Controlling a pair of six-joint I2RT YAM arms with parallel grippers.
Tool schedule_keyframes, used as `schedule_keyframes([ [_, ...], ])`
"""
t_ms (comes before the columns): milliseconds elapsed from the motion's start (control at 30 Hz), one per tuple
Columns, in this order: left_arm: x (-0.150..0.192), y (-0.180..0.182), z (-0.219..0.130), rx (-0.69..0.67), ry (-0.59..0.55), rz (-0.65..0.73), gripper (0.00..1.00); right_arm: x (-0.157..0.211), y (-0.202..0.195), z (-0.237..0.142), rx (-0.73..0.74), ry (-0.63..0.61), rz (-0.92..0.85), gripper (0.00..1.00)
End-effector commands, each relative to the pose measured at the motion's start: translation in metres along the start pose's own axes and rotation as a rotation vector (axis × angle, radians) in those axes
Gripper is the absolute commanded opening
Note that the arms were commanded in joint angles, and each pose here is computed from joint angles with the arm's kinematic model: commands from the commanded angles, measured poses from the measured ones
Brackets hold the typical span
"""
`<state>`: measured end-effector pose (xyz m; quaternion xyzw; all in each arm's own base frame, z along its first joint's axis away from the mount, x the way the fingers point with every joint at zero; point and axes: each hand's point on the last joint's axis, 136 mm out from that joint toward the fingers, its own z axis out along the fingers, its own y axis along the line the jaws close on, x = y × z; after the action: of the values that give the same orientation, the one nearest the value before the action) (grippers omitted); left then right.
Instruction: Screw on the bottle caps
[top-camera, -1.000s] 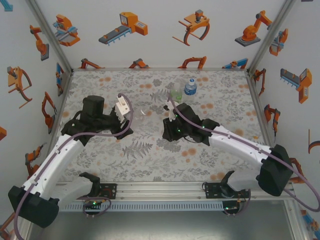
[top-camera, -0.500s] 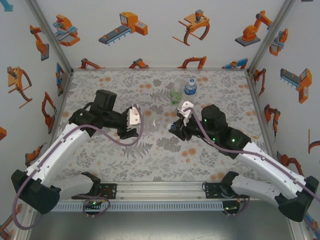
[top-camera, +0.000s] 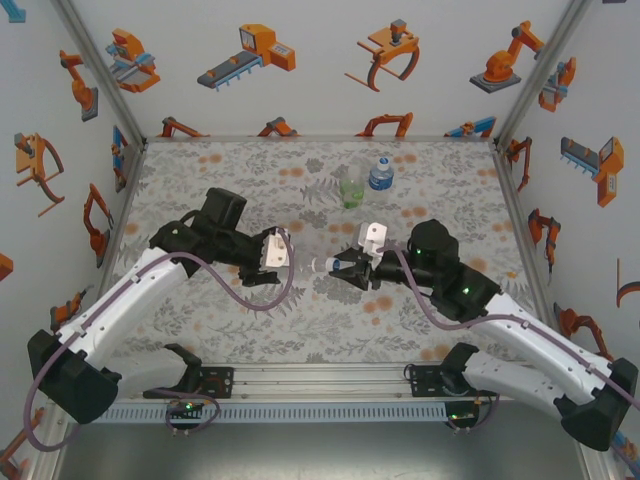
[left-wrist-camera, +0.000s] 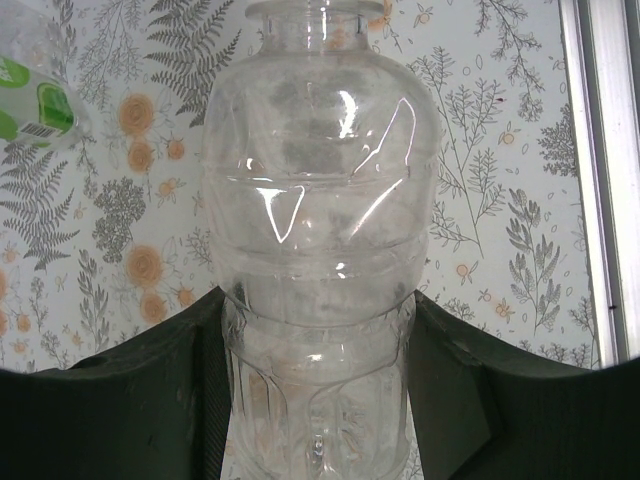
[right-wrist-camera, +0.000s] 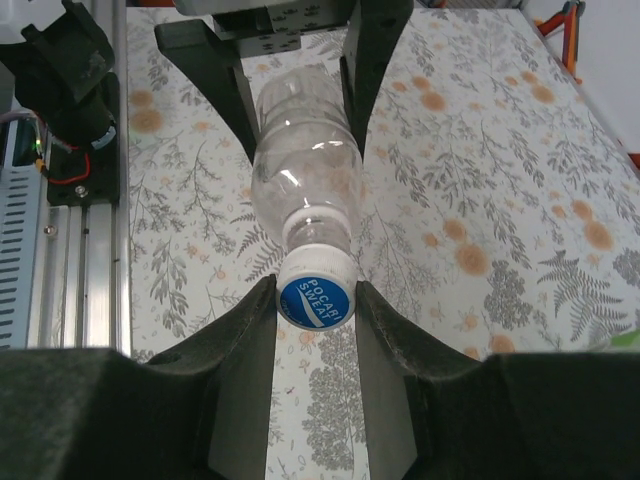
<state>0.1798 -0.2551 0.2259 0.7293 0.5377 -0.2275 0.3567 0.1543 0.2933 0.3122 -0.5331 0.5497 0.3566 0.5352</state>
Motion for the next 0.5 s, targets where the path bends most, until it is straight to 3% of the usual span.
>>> schedule_keyframes([
  [0, -0.011, -0.008, -0.002, 0.026, -0.061, 0.029, 0.02, -0.009, 0.007, 0.003, -0.06, -0.048, -0.038, 0.08],
  [200, -0.023, -0.011, -0.005, 0.038, -0.115, 0.044, 0.02, -0.003, 0.017, 0.008, -0.134, -0.027, -0.021, 0.08],
  [467, -0.025, -0.021, -0.002, 0.082, -0.161, 0.057, 0.02, -0.004, 0.003, 0.008, -0.046, -0.03, -0.028, 0.07],
])
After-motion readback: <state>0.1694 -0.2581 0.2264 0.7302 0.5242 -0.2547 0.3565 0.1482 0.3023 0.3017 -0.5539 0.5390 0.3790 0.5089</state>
